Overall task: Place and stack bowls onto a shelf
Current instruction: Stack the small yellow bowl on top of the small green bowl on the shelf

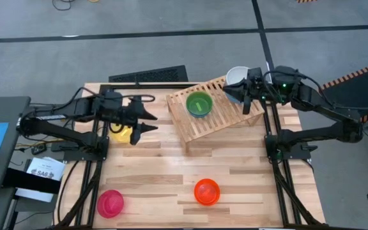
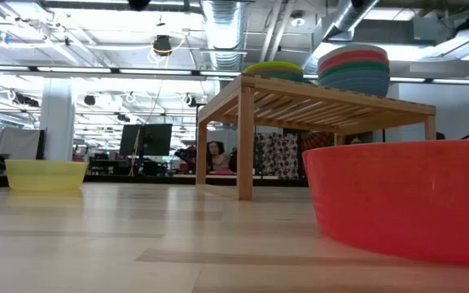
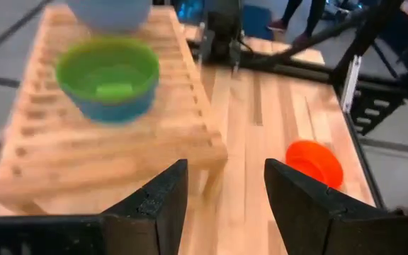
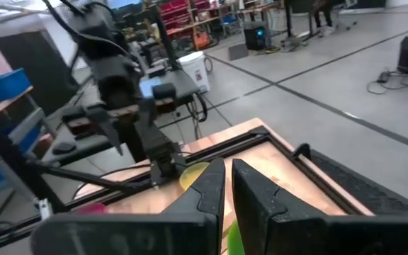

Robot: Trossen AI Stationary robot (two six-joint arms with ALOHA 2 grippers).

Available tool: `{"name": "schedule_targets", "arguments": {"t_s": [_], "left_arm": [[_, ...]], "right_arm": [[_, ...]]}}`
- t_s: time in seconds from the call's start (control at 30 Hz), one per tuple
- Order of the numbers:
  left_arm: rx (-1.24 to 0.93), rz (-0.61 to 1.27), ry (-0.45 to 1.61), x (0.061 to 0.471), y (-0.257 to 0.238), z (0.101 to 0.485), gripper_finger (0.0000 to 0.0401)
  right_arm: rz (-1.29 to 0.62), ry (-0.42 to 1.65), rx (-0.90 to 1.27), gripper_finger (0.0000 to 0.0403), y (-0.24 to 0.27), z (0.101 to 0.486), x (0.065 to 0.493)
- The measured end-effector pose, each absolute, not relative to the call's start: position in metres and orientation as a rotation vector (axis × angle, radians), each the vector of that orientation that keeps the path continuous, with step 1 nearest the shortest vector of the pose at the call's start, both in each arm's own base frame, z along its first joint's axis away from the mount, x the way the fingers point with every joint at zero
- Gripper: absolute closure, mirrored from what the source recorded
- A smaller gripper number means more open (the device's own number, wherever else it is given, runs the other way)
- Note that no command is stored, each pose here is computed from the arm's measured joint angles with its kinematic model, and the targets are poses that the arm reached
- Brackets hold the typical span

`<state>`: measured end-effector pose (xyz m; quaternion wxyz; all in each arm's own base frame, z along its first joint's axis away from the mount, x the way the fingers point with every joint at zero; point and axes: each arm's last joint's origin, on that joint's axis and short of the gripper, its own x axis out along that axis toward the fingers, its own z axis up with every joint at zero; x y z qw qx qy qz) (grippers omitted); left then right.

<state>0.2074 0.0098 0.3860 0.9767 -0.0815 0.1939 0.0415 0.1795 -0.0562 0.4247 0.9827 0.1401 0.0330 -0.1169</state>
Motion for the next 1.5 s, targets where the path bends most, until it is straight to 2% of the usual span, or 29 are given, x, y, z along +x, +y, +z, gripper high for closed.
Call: {"name": "schedule_targets", "arguments": {"t_s": [0.1,0.23,0.43,0.9,1.1,1.2,1.33,1.5], "left_arm": [[-0.225,0.121,0.379,0.198,0.010,0.361,0.0230],[-0.329,0.265,0.448,0.175,0.012,0.311,0.0230],[-0.504,0.491,0.806,0.143,0.016,0.245,0.0230],[-0.552,0.686,1.266,0.154,0.030,0.181,0.0230],[-0.522,0.715,1.385,0.166,0.033,0.161,0.0234],[-0.531,0.666,1.431,0.170,0.033,0.154,0.0270],[-0.520,0.554,1.440,0.180,0.032,0.162,0.0375],[-0.441,0.477,1.368,0.201,0.036,0.208,0.0399]], "right_arm": [[-0.237,0.075,0.282,0.0347,-0.054,0.424,0.180],[-0.244,0.070,0.277,0.0346,-0.051,0.424,0.181],[-0.245,0.076,0.273,0.0346,-0.052,0.423,0.183],[-0.257,0.110,0.277,0.0346,-0.054,0.419,0.185],[-0.257,0.112,0.277,0.0346,-0.054,0.419,0.185],[-0.257,0.112,0.277,0.0346,-0.054,0.419,0.185],[-0.257,0.113,0.277,0.0346,-0.054,0.419,0.185],[-0.257,0.113,0.278,0.0346,-0.054,0.419,0.185]]}}
